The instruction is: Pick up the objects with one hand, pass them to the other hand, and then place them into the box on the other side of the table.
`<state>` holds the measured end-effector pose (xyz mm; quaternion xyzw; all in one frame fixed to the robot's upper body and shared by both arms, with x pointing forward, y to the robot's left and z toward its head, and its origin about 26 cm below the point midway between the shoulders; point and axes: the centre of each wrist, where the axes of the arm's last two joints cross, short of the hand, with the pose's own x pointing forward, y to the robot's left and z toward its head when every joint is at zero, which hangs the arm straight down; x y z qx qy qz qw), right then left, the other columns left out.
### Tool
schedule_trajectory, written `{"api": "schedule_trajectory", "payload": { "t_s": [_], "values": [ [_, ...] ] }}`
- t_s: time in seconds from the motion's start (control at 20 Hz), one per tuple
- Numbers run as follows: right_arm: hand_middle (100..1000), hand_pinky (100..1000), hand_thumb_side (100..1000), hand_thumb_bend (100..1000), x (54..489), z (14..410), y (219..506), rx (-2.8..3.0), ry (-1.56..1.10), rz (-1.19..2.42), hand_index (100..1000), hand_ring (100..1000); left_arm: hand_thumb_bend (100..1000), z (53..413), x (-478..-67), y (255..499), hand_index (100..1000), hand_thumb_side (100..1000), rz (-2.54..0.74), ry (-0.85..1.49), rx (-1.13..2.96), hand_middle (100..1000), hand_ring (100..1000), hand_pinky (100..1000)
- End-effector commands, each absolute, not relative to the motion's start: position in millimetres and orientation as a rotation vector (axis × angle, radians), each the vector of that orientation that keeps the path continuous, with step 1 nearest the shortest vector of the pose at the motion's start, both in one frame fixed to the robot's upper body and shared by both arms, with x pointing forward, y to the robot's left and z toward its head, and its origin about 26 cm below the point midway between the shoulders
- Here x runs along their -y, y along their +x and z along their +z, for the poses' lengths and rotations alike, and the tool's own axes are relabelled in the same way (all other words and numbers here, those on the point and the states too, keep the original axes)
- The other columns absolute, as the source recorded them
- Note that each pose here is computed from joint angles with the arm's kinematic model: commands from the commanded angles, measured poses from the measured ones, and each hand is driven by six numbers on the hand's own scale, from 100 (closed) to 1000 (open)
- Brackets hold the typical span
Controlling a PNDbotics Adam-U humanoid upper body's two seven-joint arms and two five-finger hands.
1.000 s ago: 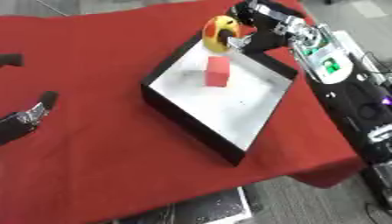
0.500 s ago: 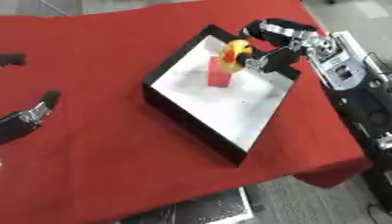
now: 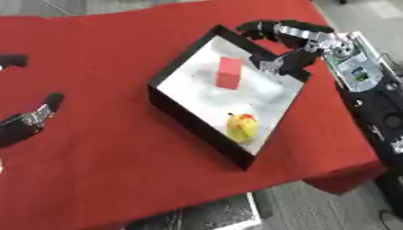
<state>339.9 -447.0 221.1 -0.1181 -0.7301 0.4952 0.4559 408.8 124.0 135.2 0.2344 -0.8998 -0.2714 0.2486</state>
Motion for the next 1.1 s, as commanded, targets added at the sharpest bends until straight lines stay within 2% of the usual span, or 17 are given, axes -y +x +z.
{"api": "schedule_trajectory", "payload": {
  "t_s": [0.05,0.2,0.3,0.65,0.75,0.8,0.85,1.1],
  "values": [
    [975,1000,416,100,446,243,336,1.856,-0.265,1.162,938,958,502,151,-133,411,775,645,-0.719,0.680,2.483,620,771,933],
    [996,1000,501,100,440,247,336,1.886,-0.159,1.096,978,954,428,158,-140,412,780,635,-0.711,0.712,2.472,624,775,937],
    [991,1000,472,100,439,249,335,1.896,-0.108,1.069,975,950,390,167,-148,412,785,606,-0.709,0.741,2.462,633,782,934],
    [956,1000,439,100,440,253,331,1.915,-0.095,0.983,937,900,377,211,-196,408,790,552,-0.807,0.932,2.351,638,804,919],
    [964,1000,443,100,439,254,331,1.930,-0.084,0.959,941,899,317,223,-216,406,770,490,-0.842,0.977,2.298,632,800,913],
    [968,1000,446,100,439,255,330,1.938,-0.075,0.949,945,900,100,228,-224,404,766,455,-0.860,0.990,2.274,631,797,914],
    [968,1000,448,100,438,256,330,1.944,-0.066,0.940,946,901,291,232,-233,404,767,506,-0.891,1.000,2.236,630,795,921],
    [962,1000,456,100,434,260,331,1.944,-0.038,0.920,941,900,320,252,-265,402,781,482,-0.997,1.002,2.096,647,804,925]
  ]
}}
